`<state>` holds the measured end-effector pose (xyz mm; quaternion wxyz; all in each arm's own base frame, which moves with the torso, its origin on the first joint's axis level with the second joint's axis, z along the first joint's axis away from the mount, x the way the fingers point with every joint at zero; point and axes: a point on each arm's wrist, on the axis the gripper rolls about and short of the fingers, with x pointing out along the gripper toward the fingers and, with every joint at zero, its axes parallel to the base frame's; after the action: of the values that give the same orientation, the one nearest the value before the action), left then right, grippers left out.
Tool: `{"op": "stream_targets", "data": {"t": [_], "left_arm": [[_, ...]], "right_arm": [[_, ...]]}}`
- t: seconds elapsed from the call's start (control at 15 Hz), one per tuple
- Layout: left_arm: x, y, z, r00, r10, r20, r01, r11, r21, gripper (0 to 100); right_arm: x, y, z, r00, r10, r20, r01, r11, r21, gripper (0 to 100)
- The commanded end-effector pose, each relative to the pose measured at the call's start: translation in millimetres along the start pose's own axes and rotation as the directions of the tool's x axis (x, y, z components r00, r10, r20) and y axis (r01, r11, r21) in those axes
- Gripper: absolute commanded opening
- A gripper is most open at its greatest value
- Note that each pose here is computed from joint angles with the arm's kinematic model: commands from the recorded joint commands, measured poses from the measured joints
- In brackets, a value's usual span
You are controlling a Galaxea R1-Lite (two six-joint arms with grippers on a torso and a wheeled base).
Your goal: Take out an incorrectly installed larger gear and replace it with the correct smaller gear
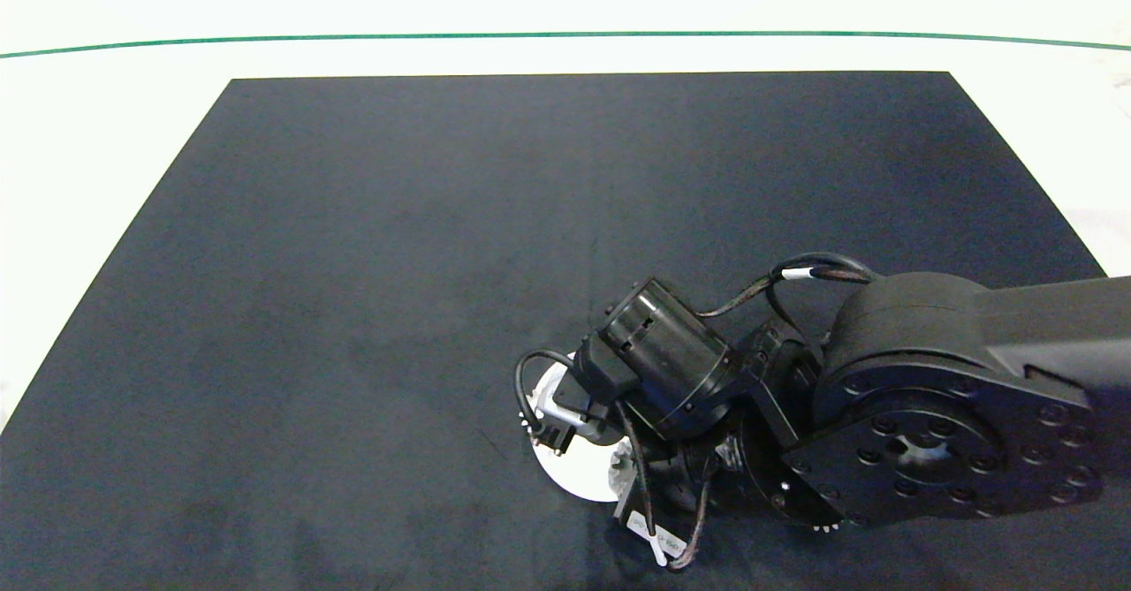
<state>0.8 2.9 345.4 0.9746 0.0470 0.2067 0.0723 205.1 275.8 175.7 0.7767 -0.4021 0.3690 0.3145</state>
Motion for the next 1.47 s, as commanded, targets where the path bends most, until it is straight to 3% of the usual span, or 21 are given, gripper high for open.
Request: {"op": "stream_targets", "data": {"t": [0.07,0.53,0.8,1.47], "left_arm": [[-1,0.0,-1,1.000,0.001,-0.004,-0.001,1.000,0.001,100],[-1,0.1,-1,1.000,0.001,-0.002,-0.001,1.000,0.002,100],[-1,0.1,-1,1.000,0.001,-0.002,-0.001,1.000,0.000,100],[-3,0.3,-2,1.000,0.002,0.005,-0.002,1.000,0.001,100]], "right_arm": [[0,0.3,-1,1.000,0.001,-0.005,-0.001,1.000,-0.003,53],[3,2.5,-1,1.000,0.009,-0.011,-0.009,1.000,-0.009,38],[-1,3.7,-9,0.999,-0.012,-0.030,0.012,1.000,-0.002,37],[-55,-9.7,-14,0.993,-0.042,0.110,0.037,0.998,0.048,37]]}}
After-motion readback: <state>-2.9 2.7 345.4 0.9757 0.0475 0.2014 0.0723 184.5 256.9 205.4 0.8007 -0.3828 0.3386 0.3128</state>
